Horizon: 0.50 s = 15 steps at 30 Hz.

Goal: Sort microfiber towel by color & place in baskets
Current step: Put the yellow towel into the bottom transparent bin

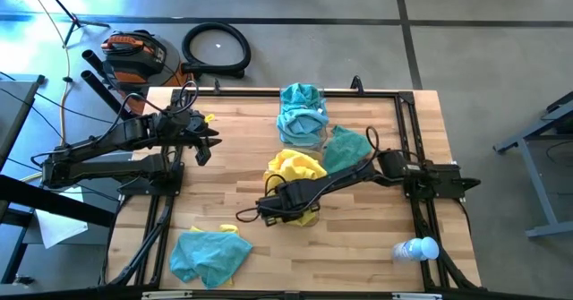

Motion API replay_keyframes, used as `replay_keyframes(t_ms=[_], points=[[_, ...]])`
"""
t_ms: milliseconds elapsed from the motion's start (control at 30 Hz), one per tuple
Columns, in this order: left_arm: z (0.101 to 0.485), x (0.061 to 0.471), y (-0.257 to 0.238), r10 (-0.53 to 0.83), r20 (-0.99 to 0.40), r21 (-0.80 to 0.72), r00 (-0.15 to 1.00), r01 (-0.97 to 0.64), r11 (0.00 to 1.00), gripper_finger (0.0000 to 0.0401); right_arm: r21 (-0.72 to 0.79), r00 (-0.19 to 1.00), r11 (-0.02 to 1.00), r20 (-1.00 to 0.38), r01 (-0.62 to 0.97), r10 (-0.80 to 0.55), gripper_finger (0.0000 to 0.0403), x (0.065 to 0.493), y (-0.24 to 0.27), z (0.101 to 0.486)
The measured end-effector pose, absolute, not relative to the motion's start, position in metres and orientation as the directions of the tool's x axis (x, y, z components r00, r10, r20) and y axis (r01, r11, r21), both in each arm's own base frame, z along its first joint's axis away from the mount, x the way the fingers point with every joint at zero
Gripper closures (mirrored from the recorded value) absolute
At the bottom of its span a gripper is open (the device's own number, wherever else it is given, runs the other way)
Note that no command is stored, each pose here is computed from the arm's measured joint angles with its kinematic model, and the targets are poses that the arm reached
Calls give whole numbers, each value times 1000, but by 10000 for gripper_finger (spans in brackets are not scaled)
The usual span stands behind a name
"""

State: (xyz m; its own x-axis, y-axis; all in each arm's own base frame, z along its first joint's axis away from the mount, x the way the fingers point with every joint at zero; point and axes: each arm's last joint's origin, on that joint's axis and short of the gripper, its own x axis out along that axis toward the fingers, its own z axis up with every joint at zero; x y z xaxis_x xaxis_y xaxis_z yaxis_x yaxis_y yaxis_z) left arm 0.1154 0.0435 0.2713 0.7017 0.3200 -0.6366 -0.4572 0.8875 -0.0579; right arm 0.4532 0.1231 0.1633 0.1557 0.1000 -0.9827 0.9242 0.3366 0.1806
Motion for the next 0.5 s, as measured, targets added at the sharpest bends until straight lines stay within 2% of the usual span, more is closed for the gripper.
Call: replay_keyframes(t_ms=[333,500], points=[[271,115,43,320,-636,-58,702,-457,888,282,185,173,369,-983,911,68,402,454,126,162],[271,115,43,320,-637,-58,702,-457,887,282,191,187,407,-981,893,49,367,455,126,167]])
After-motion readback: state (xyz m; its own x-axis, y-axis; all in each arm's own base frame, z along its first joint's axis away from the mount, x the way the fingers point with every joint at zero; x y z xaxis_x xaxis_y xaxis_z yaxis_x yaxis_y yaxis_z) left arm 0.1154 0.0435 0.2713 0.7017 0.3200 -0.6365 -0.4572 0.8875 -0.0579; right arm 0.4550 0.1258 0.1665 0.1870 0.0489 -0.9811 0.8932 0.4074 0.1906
